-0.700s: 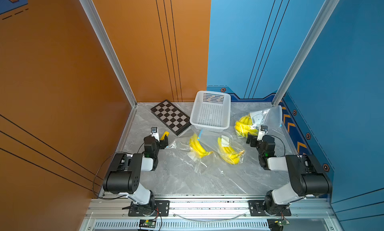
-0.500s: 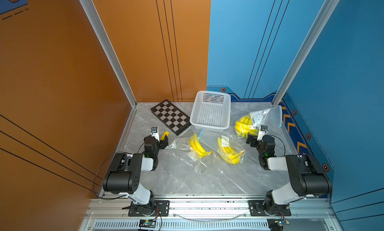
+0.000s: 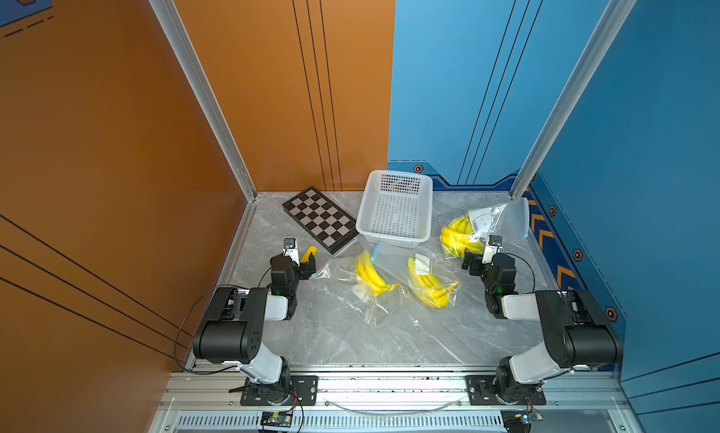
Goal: Open the zip-top bag and take out the banana
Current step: Pick up the zipper food storage bag at the center of the board.
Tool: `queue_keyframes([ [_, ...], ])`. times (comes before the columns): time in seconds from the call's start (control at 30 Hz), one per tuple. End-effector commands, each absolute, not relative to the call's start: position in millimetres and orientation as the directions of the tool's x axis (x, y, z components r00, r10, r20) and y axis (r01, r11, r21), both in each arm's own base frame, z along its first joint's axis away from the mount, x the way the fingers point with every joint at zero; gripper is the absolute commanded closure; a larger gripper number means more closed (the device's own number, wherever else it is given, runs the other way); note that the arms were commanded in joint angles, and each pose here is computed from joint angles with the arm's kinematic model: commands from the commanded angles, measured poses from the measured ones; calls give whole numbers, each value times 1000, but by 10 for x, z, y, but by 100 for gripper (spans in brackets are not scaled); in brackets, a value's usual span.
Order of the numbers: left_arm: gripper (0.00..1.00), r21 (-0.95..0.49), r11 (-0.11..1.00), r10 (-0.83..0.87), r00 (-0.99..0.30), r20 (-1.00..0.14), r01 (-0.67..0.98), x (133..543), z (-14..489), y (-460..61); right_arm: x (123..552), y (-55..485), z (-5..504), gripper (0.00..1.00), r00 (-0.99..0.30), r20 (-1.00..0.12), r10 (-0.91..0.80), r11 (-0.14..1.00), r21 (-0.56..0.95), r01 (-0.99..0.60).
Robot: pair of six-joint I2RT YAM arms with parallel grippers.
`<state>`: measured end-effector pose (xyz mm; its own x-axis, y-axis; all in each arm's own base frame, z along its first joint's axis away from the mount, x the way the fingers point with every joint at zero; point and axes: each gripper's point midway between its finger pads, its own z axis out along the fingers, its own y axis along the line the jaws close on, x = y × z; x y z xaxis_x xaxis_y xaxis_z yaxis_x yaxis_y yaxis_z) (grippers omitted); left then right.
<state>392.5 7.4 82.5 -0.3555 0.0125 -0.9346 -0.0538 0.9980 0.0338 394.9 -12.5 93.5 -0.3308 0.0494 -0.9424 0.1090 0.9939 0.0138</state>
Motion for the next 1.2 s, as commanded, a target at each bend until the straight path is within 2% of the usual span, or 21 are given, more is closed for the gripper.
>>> queue_keyframes([
  [0.0, 2, 42, 997, 16, -338, -941, -69, 3966, 900, 89, 3949, -144, 923, 0, -331, -941, 63, 994, 27, 110],
  [0.23, 2, 52, 997, 31, -323, -946, -57, 3953, 996, 62, 3854, -330, 1042, 0, -281, -954, 105, 975, 44, 216],
  [0.33, 2, 40, 992, -2, -325, -946, -122, 3916, 1133, 184, 3799, -384, 1191, 0, -262, -959, 108, 967, 41, 252],
  [0.43, 2, 30, 994, -6, -345, -938, -101, 3906, 1286, 156, 3721, -542, 1402, 0, -241, -959, 147, 937, 58, 344],
  [0.47, 2, 9, 993, -37, -376, -926, -120, 3904, 1303, 167, 3695, -621, 1475, 0, -227, -955, 190, 917, 90, 389],
  [0.53, 2, -53, 980, -141, -486, -863, -191, 3887, 1350, 207, 3582, -911, 1614, 0, -146, -903, 403, 789, 262, 555],
  [0.6, 2, -78, 973, -189, -564, -804, -216, 3878, 1444, 165, 3540, -1052, 1709, 0, -132, -828, 544, 708, 369, 601],
  [0.7, 2, -134, 965, -246, -615, -749, -224, 3843, 1618, 10, 3524, -1160, 1862, 0, -159, -732, 663, 636, 439, 634],
  [0.83, 2, -221, 957, -290, -603, -743, -188, 3747, 1960, -288, 3579, -1162, 2115, 0, -242, -667, 704, 641, 452, 620],
  [0.97, 2, -373, 922, -354, -620, -700, -105, 3659, 2222, -716, 3711, -857, 2442, 1, -269, -667, 695, 690, 514, 510],
  [1.07, 2, -452, 892, -342, -658, -671, -3, 3572, 2449, -1113, 3811, -451, 2564, 3, -414, -612, 674, 738, 527, 422],
  [1.17, 2, -468, 881, -297, -691, -659, 67, 3417, 2564, -1439, 3784, -43, 2702, 4, -552, -610, 569, 819, 479, 315],
])
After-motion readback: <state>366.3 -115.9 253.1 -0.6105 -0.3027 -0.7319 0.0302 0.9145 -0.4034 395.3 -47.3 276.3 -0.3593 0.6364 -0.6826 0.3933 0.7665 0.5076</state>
